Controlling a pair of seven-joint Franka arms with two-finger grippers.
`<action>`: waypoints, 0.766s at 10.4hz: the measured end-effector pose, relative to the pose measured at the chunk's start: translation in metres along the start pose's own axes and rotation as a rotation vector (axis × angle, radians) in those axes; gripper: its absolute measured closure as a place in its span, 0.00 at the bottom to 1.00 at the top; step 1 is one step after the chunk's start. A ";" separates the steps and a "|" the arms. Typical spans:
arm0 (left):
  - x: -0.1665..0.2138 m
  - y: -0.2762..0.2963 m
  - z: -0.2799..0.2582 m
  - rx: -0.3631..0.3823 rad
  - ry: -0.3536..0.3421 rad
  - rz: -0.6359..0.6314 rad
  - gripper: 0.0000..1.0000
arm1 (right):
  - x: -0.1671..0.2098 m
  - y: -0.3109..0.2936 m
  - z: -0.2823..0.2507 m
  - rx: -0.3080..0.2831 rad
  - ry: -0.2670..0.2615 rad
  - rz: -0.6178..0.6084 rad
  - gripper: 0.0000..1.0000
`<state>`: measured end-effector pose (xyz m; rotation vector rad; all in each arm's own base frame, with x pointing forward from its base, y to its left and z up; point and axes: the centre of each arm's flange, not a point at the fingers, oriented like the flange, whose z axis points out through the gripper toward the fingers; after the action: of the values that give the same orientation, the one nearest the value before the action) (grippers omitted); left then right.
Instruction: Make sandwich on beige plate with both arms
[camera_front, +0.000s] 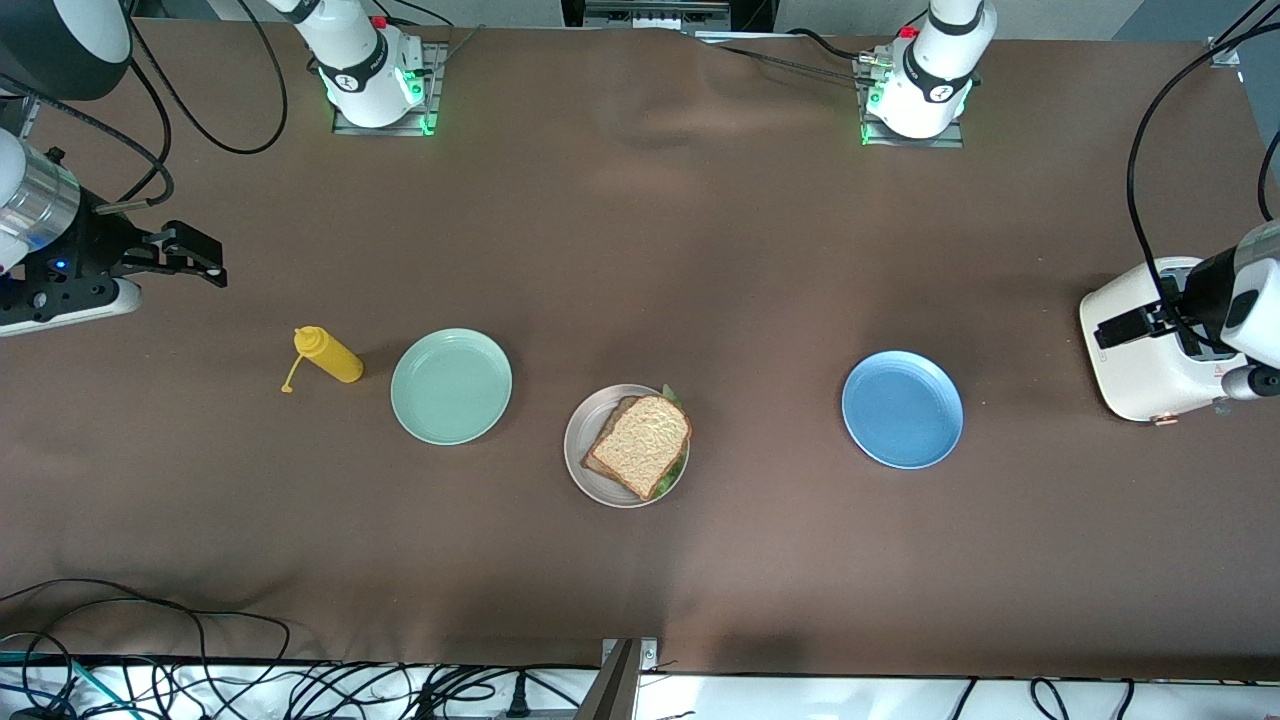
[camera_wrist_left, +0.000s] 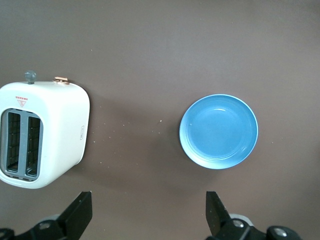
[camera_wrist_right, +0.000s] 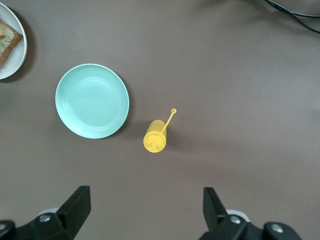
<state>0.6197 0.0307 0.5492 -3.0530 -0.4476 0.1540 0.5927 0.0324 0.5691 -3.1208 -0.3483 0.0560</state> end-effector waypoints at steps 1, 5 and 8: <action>-0.004 -0.001 -0.004 -0.002 0.006 0.006 0.00 | 0.000 0.000 0.000 0.000 0.000 0.000 0.00; -0.025 -0.002 -0.011 -0.027 0.020 0.047 0.00 | 0.000 0.000 0.000 0.000 0.000 0.000 0.00; -0.027 -0.002 -0.011 -0.050 0.020 0.052 0.00 | 0.000 0.000 0.000 0.000 0.000 0.000 0.00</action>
<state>0.5948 0.0247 0.5625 -3.1138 -0.3760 0.1154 0.5927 0.0325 0.5691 -3.1207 -0.3487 0.0560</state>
